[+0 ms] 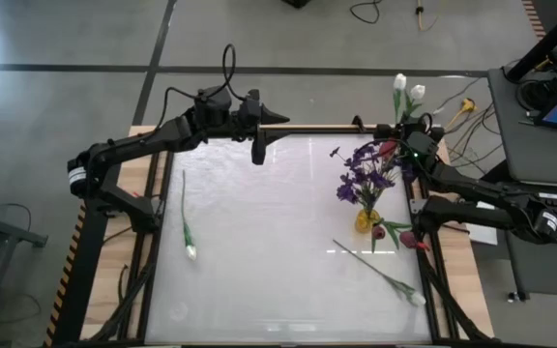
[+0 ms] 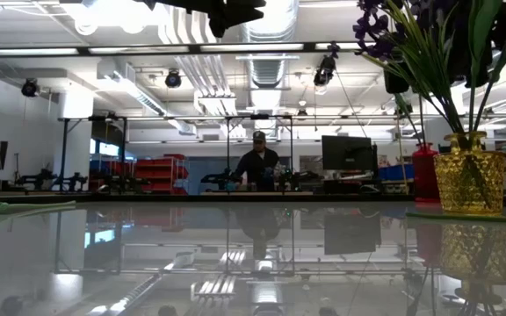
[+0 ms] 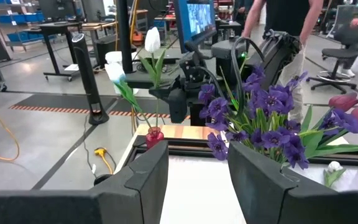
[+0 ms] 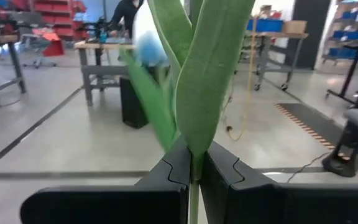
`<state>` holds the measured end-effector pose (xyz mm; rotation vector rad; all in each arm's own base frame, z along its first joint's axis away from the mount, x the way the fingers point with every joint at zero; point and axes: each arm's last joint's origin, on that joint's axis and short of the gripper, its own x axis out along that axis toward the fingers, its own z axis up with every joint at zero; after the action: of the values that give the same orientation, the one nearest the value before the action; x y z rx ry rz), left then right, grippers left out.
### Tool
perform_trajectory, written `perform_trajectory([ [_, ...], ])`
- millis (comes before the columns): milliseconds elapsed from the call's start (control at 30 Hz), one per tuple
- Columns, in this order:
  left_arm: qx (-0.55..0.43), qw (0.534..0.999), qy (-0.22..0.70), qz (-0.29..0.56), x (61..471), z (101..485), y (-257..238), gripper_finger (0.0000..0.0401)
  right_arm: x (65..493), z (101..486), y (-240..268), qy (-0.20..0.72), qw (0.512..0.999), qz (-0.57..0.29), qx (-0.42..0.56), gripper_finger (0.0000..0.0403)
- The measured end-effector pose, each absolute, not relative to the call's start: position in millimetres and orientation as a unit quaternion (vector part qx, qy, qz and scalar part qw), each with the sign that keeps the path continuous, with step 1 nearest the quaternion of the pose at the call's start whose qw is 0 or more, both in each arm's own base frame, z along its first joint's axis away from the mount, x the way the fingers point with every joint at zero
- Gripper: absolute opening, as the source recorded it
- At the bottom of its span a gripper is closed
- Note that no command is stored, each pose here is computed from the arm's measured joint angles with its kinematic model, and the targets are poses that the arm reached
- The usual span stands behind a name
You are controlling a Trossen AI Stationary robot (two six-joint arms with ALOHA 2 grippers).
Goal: Sort flowers into vase by color
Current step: Put the top white flower into the red vase, then put the left white flower into the red vase
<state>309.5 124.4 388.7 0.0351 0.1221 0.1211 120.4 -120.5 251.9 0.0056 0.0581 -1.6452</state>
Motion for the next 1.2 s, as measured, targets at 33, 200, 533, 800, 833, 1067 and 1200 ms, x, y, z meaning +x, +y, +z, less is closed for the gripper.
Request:
perform_trajectory([
  [33, 0.018, 0.996, 0.061, 0.060, 309.5, 388.8, 124.4, 0.0152, 121.5, 249.8, -121.1, 0.031, 0.684, -0.729, 0.005, 0.0013],
  [200, 0.018, 0.996, 0.061, 0.060, 309.5, 388.8, 124.4, 0.0152, 126.0, 240.9, -124.4, 0.047, 0.685, -0.727, 0.018, 0.0013],
  [533, 0.020, 0.995, 0.081, 0.052, 310.6, 384.8, 120.1, 0.0152, 131.1, 235.2, -127.1, 0.052, 0.701, -0.710, 0.032, 0.0032],
  [800, 0.015, 0.995, 0.091, 0.047, 311.2, 383.0, 116.8, 0.0152, 128.0, 254.6, -124.7, 0.076, 0.697, -0.712, 0.049, 0.0125],
  [833, 0.020, 0.995, 0.091, 0.043, 312.0, 383.0, 114.8, 0.0152, 127.2, 258.7, -124.0, 0.078, 0.695, -0.712, 0.055, 0.0137],
  [1067, 0.062, 0.991, 0.110, -0.044, 325.1, 367.5, 81.3, 0.0152, 120.9, 294.4, -116.3, 0.092, 0.733, -0.668, 0.085, 0.0204],
  [1200, 0.056, 0.987, 0.131, -0.069, 324.4, 356.1, 61.3, 0.0152, 114.2, 324.5, -108.8, 0.080, 0.766, -0.632, 0.087, 0.0231],
])
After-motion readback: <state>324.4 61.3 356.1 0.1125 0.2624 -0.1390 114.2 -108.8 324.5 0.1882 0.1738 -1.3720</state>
